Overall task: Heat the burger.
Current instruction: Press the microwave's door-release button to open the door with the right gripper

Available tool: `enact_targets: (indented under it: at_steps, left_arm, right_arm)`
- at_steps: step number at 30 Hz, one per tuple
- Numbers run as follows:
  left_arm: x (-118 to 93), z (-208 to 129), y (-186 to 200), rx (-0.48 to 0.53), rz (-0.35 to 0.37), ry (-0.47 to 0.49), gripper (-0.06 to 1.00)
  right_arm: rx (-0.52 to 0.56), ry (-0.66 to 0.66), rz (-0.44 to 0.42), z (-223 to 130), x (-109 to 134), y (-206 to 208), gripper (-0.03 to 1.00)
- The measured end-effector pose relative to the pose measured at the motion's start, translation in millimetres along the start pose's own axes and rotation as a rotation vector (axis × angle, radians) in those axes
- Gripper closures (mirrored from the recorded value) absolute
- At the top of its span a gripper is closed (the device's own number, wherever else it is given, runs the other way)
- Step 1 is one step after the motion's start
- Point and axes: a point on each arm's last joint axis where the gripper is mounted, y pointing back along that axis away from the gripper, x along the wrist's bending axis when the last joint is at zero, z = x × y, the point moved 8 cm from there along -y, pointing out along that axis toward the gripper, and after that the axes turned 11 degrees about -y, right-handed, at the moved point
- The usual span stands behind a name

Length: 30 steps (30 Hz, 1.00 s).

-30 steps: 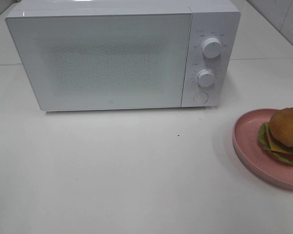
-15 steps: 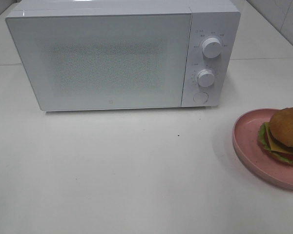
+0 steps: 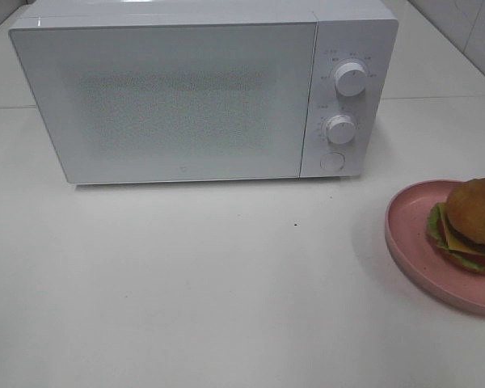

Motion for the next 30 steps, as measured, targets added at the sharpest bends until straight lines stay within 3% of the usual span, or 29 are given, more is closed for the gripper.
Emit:
enact_targets:
  at_steps: [5,14,30]
  left_arm:
    - [0,0,0,0.0,0.0,0.0,0.94]
    - [0,0,0,0.0,0.0,0.0,0.94]
    - [0,0,0,0.0,0.0,0.0,0.94]
  right_arm:
    - [0.005,0.058,0.065,-5,20,-11,0.33]
    - [0.029,0.16,0.249,-27,79,-23,0.36]
    - [0.126,0.277,0.439,-74,153,-39,0.4]
